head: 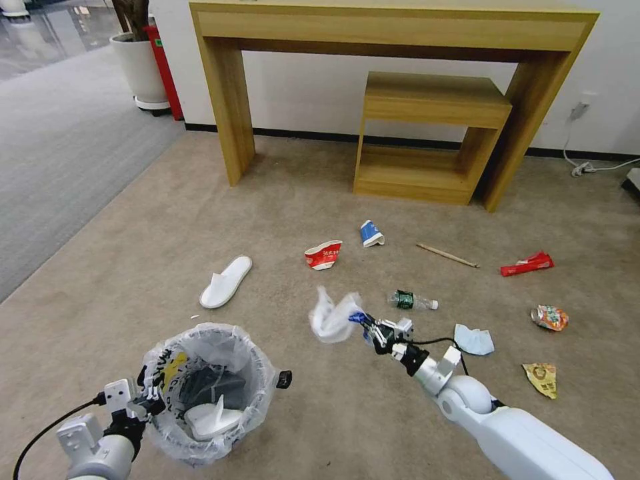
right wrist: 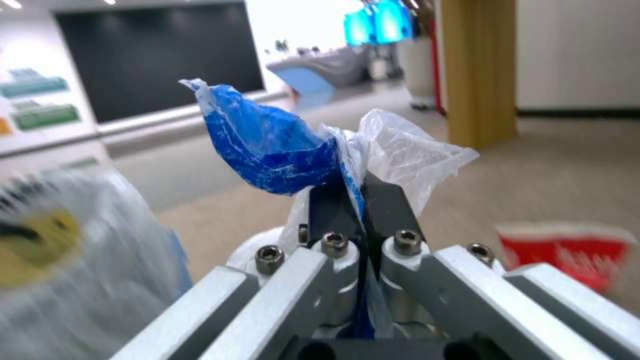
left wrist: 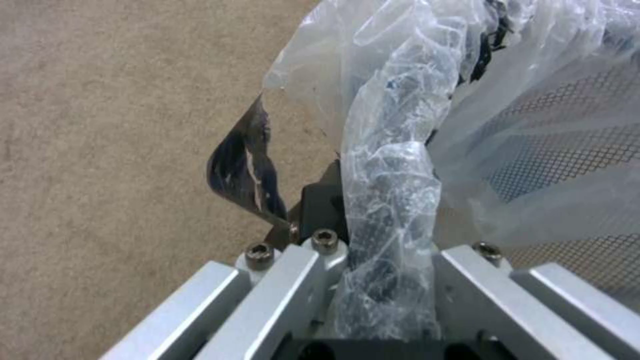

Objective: Pick up the trash bin and place the garbage on the floor into it.

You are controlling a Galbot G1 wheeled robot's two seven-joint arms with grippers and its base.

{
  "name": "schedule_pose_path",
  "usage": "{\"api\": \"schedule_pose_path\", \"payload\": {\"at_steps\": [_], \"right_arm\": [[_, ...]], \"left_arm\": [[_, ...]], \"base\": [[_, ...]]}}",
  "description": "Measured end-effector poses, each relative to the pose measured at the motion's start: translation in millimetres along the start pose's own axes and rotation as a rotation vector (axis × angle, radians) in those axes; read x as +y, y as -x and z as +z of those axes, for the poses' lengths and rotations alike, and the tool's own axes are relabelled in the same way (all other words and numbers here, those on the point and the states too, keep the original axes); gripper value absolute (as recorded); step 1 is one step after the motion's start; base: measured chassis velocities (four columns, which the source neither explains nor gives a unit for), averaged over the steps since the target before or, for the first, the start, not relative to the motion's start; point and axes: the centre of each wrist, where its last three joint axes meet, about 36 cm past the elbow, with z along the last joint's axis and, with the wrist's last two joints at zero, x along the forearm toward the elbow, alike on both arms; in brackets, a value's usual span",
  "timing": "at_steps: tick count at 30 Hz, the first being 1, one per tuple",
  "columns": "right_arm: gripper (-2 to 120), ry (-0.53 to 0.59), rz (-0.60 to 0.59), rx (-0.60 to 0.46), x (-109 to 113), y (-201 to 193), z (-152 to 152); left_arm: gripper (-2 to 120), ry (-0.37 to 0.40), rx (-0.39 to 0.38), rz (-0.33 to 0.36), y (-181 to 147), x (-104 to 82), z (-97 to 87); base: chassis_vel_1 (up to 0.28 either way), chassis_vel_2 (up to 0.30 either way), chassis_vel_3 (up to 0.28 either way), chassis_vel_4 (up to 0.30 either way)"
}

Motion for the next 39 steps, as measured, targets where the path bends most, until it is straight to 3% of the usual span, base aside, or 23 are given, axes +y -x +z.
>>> {"api": "schedule_pose_path", "payload": {"at_steps": [8,12,16,28,39], "right_arm": [[0,0.023,-0.177,-0.1,21,26,-47],[0,0.076,-0.335,-0.15,50,39,-81],[0,0.092,-0.416,-0.142,65,45,-94],[0,0.107,-0.489,-0.102,76,65,-94],[0,0.182,-0.552,-0.056,112,99,-69]], "left_arm": [[1,0.002,-0.003,0.006,-2,-3.9,-4.0],[1,-0.002,-0.005,0.011,-6,-10.2,-8.9],[1,-0.015,-0.013,0.026,-12,-17.2,-21.1],[1,-0.031,-0.044,0.066,-37,-31.8,-47.3],[1,-0.024,-0.058,0.07,-58,-37.5,-54.1]], "base": [[0.0,0.0,0.0,0.0],[0.0,0.0,0.0,0.0],[0.0,0.0,0.0,0.0],[0.0,0.0,0.0,0.0],[0.0,0.0,0.0,0.0]]}}
